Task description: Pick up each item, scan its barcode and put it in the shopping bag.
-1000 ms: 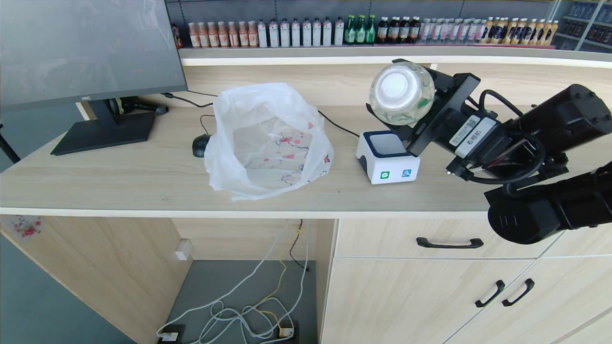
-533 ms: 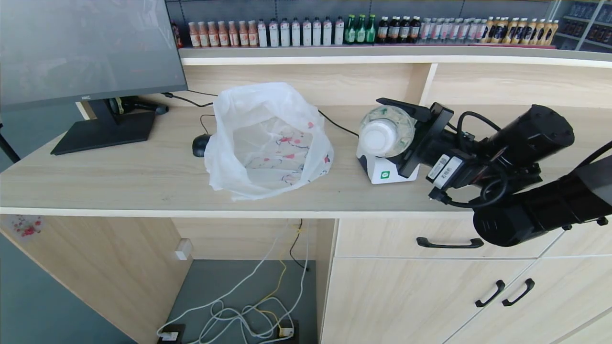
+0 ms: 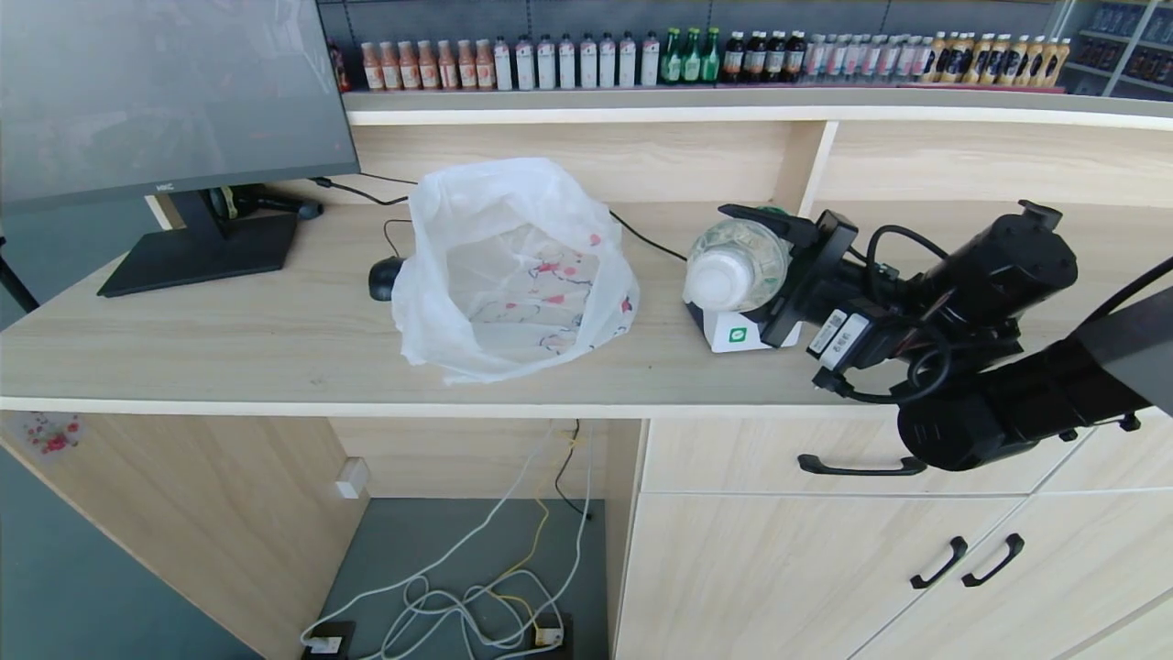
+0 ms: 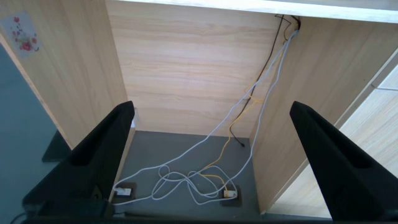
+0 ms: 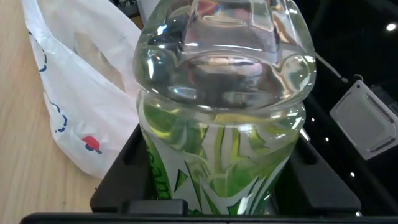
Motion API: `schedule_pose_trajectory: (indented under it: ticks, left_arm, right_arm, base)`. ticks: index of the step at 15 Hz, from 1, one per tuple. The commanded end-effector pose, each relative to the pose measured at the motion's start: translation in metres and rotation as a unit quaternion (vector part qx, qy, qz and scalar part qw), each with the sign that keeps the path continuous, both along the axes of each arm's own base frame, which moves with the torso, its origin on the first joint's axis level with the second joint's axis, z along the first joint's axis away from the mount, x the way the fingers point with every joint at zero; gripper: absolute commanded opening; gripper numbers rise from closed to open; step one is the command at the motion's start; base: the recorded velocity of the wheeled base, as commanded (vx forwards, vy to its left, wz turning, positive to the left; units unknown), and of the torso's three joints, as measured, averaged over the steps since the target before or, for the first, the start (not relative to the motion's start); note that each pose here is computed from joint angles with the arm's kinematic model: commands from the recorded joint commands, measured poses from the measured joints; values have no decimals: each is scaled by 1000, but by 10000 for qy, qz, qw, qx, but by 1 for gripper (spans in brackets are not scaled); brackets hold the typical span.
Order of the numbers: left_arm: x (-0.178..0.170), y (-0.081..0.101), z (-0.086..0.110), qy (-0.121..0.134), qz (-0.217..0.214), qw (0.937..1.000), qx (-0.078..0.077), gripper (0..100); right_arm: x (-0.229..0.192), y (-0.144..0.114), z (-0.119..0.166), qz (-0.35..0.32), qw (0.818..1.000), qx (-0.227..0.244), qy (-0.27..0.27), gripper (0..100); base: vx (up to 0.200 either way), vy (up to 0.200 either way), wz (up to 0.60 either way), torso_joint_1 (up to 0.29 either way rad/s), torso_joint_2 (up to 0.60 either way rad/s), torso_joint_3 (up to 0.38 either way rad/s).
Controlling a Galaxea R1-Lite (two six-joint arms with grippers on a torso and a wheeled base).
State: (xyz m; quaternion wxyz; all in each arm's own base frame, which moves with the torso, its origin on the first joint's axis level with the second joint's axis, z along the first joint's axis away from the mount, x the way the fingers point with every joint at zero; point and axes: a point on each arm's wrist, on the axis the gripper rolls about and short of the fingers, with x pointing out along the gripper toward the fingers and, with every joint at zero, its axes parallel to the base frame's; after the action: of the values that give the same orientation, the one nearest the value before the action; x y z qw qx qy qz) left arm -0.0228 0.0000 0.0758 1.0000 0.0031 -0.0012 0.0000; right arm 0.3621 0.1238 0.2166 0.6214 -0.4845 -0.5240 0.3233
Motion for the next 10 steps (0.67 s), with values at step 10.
schedule_pose_trajectory:
  ticks: [10]
  left_arm:
    - [0, 0, 0, -4, 0, 10000, 0, 100]
  right_arm:
    - [5, 3, -10, 8, 9999, -49, 96, 0]
  base:
    - [0, 0, 0, 0, 0, 0]
